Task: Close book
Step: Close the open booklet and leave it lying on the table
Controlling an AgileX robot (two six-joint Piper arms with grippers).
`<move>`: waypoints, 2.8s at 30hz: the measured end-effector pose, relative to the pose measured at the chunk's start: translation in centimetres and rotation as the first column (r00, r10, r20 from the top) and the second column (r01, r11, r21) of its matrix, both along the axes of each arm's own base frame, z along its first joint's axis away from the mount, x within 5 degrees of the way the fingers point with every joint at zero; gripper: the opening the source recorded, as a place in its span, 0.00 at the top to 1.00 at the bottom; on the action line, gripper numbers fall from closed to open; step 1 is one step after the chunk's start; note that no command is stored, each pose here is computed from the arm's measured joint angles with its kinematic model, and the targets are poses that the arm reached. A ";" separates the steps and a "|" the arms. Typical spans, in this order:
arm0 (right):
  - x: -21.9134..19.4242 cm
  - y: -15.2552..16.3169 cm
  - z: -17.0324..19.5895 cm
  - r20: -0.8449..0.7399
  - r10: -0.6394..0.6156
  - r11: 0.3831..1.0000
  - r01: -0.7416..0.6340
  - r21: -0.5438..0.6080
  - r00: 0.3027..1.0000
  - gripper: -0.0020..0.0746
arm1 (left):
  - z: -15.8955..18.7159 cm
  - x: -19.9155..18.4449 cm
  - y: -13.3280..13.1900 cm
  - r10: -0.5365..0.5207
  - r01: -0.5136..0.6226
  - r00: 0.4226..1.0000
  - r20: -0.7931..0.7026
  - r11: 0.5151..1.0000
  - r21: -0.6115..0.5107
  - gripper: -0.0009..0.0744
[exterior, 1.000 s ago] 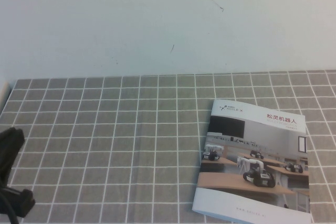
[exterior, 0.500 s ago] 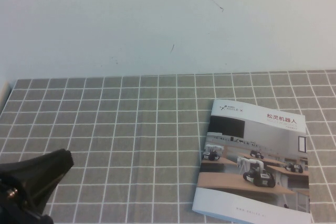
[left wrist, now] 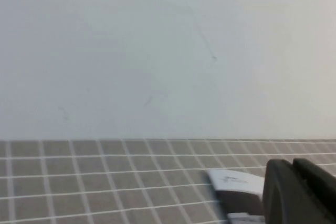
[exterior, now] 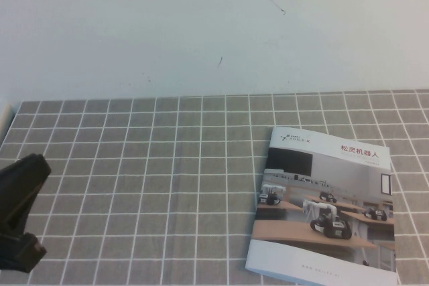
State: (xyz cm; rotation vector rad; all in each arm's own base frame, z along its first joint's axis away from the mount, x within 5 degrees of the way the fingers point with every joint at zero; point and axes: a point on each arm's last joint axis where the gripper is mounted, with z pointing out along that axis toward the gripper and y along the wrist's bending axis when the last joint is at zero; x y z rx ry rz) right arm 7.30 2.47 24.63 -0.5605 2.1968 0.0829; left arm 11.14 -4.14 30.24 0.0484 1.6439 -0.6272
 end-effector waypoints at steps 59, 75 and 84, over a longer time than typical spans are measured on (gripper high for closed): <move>0.0 0.0 0.0 0.001 0.000 1.000 0.000 0.004 1.000 0.98 | -12.7 -5.9 3.5 0.280 -0.229 0.956 -0.092 0.903 0.364 0.99; 0.0 0.0 0.0 0.001 0.000 1.000 0.000 0.004 1.000 0.98 | -12.7 -5.9 3.5 0.287 -0.236 0.954 -0.089 0.899 0.370 0.99; 0.0 0.0 0.0 0.001 0.000 1.000 0.000 0.004 1.000 0.98 | -12.7 -5.9 3.5 0.287 -0.236 0.954 -0.089 0.899 0.370 0.99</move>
